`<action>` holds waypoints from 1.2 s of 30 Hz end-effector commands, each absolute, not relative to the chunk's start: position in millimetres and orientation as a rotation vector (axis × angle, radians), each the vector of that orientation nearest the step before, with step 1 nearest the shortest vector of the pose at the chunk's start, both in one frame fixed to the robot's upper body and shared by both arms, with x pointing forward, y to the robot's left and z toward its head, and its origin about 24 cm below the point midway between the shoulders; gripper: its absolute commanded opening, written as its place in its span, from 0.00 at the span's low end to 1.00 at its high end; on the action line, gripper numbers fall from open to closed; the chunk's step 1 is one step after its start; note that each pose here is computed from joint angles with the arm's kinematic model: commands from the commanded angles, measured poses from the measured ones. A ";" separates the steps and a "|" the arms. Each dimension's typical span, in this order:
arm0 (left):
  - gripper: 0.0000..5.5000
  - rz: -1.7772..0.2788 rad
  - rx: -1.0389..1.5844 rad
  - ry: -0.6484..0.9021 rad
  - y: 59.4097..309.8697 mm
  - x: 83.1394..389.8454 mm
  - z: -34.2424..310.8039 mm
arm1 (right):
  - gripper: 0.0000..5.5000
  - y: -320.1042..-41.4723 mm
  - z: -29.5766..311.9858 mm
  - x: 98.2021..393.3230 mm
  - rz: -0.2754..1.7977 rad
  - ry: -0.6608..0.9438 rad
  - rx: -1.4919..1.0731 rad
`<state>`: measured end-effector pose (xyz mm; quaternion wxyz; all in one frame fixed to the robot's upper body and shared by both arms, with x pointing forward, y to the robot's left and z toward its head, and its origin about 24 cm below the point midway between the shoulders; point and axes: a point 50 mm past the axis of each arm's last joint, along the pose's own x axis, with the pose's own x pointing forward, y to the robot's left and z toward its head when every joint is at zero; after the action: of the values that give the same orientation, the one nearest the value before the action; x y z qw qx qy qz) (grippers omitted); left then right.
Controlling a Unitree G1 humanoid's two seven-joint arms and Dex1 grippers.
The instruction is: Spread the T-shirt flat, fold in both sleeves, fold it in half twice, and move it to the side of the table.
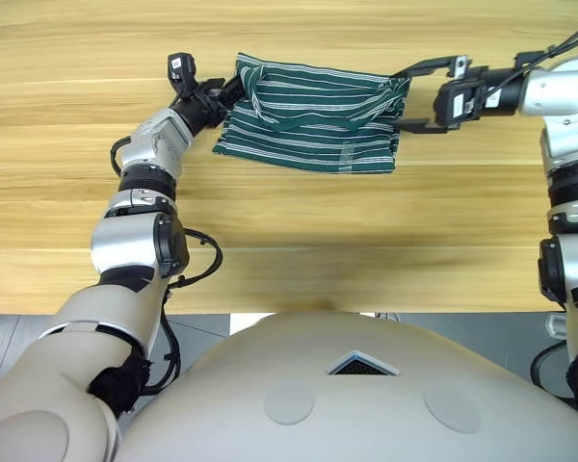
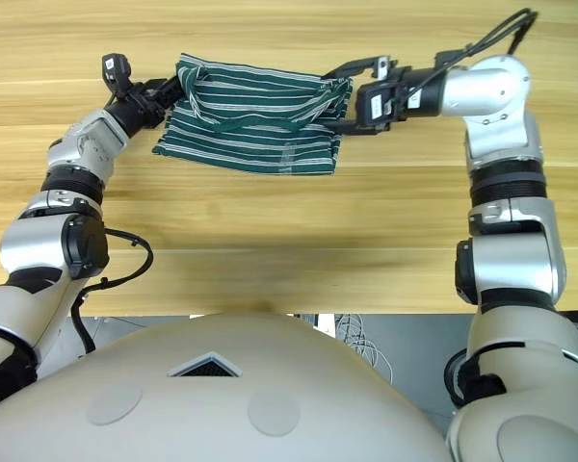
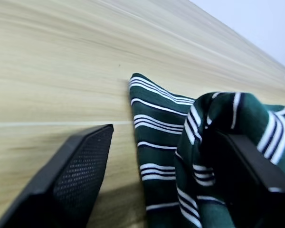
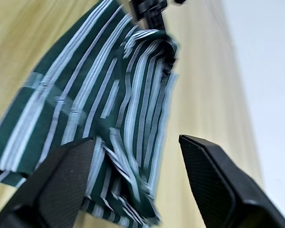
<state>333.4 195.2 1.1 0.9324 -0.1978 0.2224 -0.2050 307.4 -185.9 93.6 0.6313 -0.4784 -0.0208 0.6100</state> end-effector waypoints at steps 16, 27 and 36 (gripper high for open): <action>0.62 -0.431 -0.413 0.639 178.5 307.6 -36.6 | 0.60 -164.9 63.8 327.8 1.374 0.103 -1.409; 0.62 -0.448 -0.410 0.641 175.2 306.0 -38.1 | 0.42 -163.8 64.5 333.8 1.310 0.140 -1.407; 0.62 -0.471 -0.404 0.639 170.1 305.8 -38.3 | 0.12 -165.6 61.5 338.3 1.250 0.176 -1.414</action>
<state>334.6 176.9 0.0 0.9281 -0.1872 0.2208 -0.2339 332.7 -166.7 53.5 0.5808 -0.6007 0.0803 0.5435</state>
